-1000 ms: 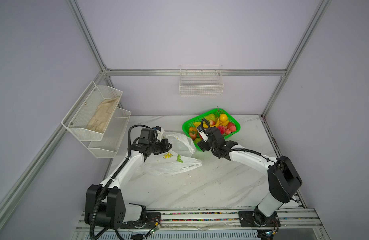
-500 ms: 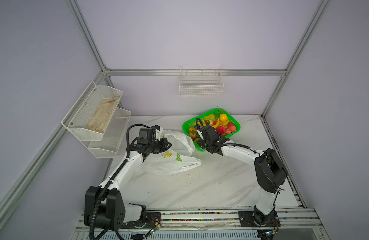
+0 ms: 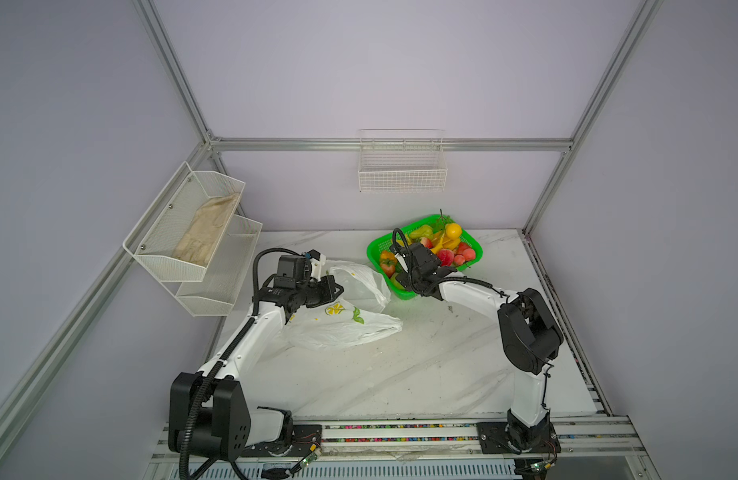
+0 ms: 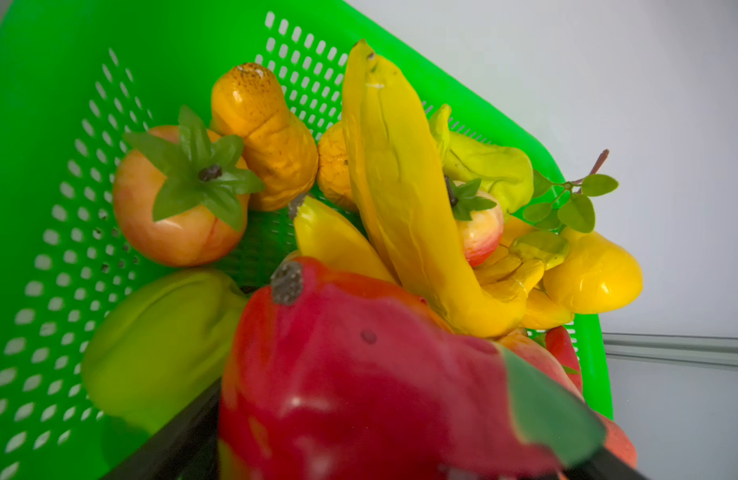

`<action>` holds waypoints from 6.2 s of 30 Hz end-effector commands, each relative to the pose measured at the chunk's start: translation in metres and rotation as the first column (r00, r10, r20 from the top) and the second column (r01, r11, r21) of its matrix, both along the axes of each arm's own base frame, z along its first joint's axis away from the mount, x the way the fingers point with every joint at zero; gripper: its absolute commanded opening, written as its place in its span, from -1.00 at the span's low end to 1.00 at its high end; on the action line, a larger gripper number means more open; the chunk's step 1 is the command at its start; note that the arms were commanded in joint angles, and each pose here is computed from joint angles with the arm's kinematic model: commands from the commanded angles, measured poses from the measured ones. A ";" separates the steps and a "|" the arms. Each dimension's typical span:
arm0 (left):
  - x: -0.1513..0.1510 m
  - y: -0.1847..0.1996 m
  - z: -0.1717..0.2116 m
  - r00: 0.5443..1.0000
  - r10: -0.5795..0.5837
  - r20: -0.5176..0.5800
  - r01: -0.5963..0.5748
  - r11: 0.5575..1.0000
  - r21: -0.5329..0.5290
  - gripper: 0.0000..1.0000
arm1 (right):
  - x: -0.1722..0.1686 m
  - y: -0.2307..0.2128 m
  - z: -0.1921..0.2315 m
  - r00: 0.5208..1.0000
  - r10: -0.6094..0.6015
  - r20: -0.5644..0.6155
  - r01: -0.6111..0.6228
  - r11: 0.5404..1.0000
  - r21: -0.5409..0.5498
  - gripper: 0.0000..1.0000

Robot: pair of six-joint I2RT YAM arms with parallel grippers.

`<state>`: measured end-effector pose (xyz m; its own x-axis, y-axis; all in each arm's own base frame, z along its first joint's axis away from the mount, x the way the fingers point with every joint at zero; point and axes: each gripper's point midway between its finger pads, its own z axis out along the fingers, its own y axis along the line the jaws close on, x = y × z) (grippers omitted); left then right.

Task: Place the fake fruits into the plastic bag and tie a complex knot
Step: 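Lift the dragon fruit out of the basket with the right gripper, then carry the dragon fruit toward the bag mouth held by the left gripper, then push the dragon fruit down into the bag and open the right gripper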

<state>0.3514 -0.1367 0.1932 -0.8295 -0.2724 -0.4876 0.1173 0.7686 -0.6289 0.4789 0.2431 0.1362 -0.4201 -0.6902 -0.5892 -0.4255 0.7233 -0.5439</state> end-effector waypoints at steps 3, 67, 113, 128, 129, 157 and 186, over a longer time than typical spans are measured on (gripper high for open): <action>0.005 0.000 0.021 0.997 -0.008 0.073 0.010 1.000 -0.025 -1.00 | 0.003 0.000 -0.020 0.998 0.026 -0.065 -0.025 1.000 0.011 0.95; 0.008 -0.022 0.053 0.991 -0.064 0.121 0.079 0.989 -0.123 -1.00 | -0.210 0.089 0.110 0.745 0.666 0.035 -0.309 0.299 0.903 -0.49; -0.020 -0.039 0.046 0.890 -0.285 0.355 0.205 0.947 0.246 -1.00 | -0.189 0.084 0.235 0.723 0.677 0.139 -0.140 -0.053 0.989 -0.52; -0.023 -0.043 0.050 0.887 -0.282 0.366 0.210 0.952 0.224 -1.00 | -0.168 0.075 0.228 0.794 0.578 0.188 -0.123 -0.150 0.981 -0.52; -0.022 -0.042 0.050 0.889 -0.275 0.366 0.201 0.953 0.227 -1.00 | -0.173 0.076 0.227 0.769 0.612 0.185 -0.123 -0.143 0.982 -0.50; -0.021 -0.044 0.049 0.886 -0.280 0.368 0.208 0.952 0.223 -1.00 | -0.180 0.062 0.229 0.749 0.640 0.169 -0.089 -0.155 0.984 -0.52; -0.057 -0.113 0.101 0.871 -0.362 0.331 0.423 0.896 -0.135 -1.00 | -0.171 0.061 0.109 0.888 0.446 0.116 -0.247 0.250 0.936 -0.58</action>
<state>0.2973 -0.2348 0.2666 -0.7229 -0.0537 -0.6888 0.5520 0.5548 -0.6225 0.3061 0.3074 0.2282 -0.4978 0.1486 -0.8544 -0.7491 0.4228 0.5100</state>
